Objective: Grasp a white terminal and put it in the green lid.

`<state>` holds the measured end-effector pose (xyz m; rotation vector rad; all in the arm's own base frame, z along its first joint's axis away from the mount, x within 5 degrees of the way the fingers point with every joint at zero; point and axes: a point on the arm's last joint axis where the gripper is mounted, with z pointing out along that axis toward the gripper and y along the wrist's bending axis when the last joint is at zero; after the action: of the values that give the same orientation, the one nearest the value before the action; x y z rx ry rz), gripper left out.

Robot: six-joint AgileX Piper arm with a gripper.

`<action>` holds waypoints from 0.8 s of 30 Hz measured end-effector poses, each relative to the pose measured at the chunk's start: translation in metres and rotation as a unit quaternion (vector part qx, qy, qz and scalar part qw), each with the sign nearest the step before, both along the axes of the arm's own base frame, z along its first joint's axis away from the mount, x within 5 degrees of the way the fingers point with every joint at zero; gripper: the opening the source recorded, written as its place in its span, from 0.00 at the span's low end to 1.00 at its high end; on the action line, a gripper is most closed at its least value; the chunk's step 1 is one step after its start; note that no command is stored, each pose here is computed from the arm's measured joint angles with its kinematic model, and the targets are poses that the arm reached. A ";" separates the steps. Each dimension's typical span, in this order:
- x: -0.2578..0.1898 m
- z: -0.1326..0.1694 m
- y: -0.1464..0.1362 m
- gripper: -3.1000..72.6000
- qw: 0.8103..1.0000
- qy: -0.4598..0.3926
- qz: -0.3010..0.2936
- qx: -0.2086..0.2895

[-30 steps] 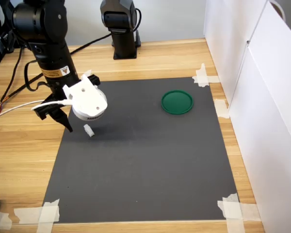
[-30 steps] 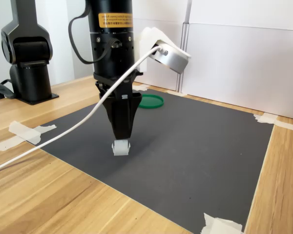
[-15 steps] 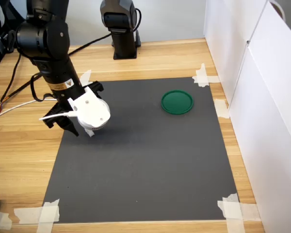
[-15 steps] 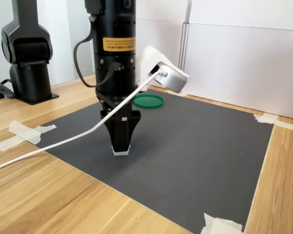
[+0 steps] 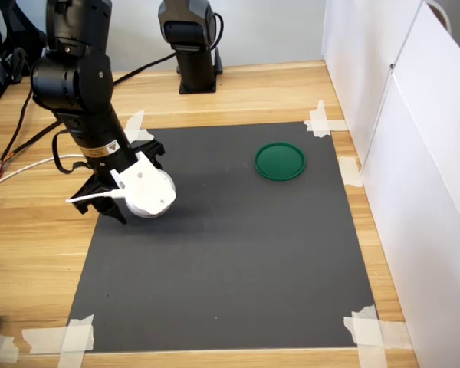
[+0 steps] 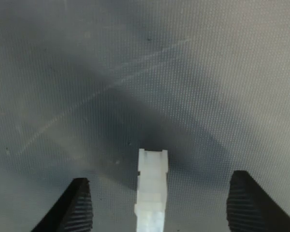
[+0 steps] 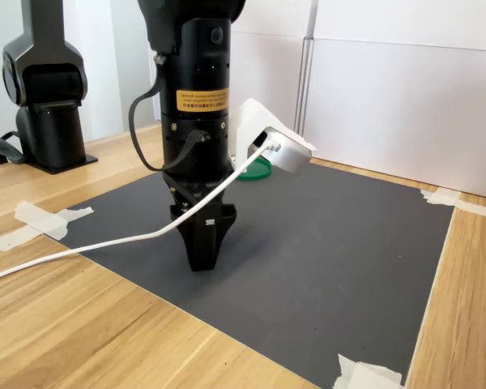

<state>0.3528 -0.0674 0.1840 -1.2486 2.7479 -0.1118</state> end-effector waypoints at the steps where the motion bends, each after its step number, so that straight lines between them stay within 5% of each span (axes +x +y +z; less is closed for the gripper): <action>1: 0.000 0.000 0.000 0.90 1.000 0.000 0.000 0.000; 7: 0.000 -0.002 0.000 0.69 1.000 0.002 0.000 0.000; 15: 0.001 -0.003 0.000 0.18 1.000 0.004 -0.002 0.001; 24: -0.005 0.004 0.002 0.15 1.000 0.021 -0.001 0.004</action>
<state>0.3478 -0.0655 0.1879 -1.2610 2.7821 -0.0740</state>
